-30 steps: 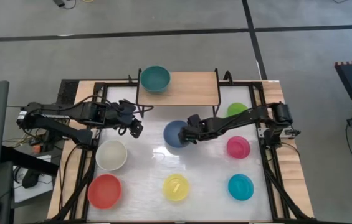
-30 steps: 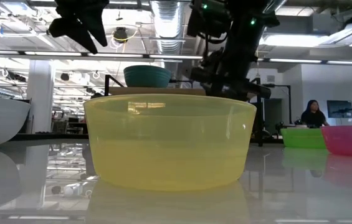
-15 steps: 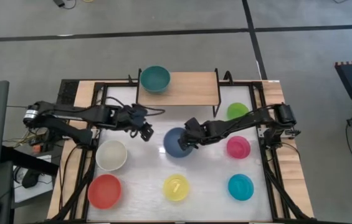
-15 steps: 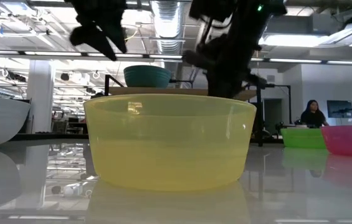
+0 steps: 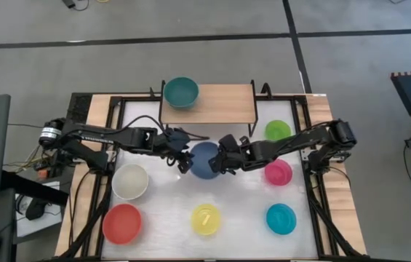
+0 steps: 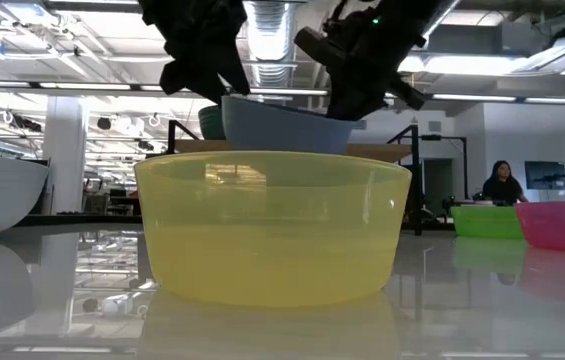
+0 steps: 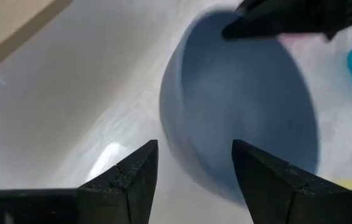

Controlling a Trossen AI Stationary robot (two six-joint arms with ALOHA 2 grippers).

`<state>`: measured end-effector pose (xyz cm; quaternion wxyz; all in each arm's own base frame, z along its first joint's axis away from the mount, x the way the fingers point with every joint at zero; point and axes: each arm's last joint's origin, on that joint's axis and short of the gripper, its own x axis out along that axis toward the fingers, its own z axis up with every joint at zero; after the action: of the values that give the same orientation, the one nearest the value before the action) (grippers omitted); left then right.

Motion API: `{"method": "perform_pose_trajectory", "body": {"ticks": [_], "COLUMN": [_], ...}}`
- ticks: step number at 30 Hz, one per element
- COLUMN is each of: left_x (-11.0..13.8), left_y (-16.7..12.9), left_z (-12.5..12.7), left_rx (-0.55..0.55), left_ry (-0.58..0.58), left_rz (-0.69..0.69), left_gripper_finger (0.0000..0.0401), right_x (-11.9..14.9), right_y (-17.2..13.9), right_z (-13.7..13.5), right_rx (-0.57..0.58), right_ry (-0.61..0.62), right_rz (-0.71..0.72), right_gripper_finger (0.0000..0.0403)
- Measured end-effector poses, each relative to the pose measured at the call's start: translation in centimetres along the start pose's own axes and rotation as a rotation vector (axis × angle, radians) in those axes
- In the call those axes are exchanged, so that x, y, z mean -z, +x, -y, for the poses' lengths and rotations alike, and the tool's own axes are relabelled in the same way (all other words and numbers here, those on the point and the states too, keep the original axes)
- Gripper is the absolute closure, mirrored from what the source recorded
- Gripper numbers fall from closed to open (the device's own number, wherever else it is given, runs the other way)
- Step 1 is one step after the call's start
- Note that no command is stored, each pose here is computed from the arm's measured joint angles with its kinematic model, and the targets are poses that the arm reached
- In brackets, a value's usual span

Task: Place and stack bowls onto a shelf
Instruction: Stack the blue bowl on top of the green bowl on the shelf

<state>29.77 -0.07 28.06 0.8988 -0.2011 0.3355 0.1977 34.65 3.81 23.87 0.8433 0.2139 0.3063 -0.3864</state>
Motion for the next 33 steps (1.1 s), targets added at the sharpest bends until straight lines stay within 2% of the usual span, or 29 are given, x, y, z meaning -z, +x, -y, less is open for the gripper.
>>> {"method": "perform_pose_trajectory", "body": {"ticks": [6,10,14,20,23,27,30,33], "left_x": [-0.2,-0.3,-0.7,-0.9,-0.9,-2.2,-3.7,-5.9], "left_y": [0.0,0.1,0.1,0.1,0.1,-0.7,-1.6,-2.7], "left_z": [0.0,-0.3,-0.6,-0.9,-1.2,-1.5,-2.3,-3.5], "left_rx": [-0.002,-0.007,0.003,0.005,-0.005,-0.005,-0.04,-0.068], "left_ry": [-0.001,0.009,0.003,-0.039,-0.039,-0.036,-0.02,0.004], "left_rz": [0.014,0.019,0.022,0.025,0.003,-0.006,-0.004,0.04], "left_gripper_finger": [0.0213,0.0234,0.0282,0.0383,0.0393,0.04,0.0401,0.0401], "right_x": [0.4,-0.9,-2.4,-4.3,-5.0,-6.2,-7.4,-8.7], "right_y": [-0.4,-1.4,-2.5,-3.4,-3.5,-5.0,-6.4,-8.0], "right_z": [-0.3,-1.2,-1.7,-1.5,-1.6,-1.6,-1.0,-0.3], "right_rx": [-0.011,-0.053,-0.067,-0.067,-0.108,-0.13,-0.103,-0.072], "right_ry": [-0.027,-0.059,-0.108,-0.154,-0.147,-0.164,-0.145,-0.127], "right_rz": [0.0,0.001,0.017,-0.021,-0.036,-0.032,-0.025,0.023], "right_gripper_finger": [0.0376,0.0376,0.0376,0.0374,0.0331,0.0235,0.0174,0.0147]}}
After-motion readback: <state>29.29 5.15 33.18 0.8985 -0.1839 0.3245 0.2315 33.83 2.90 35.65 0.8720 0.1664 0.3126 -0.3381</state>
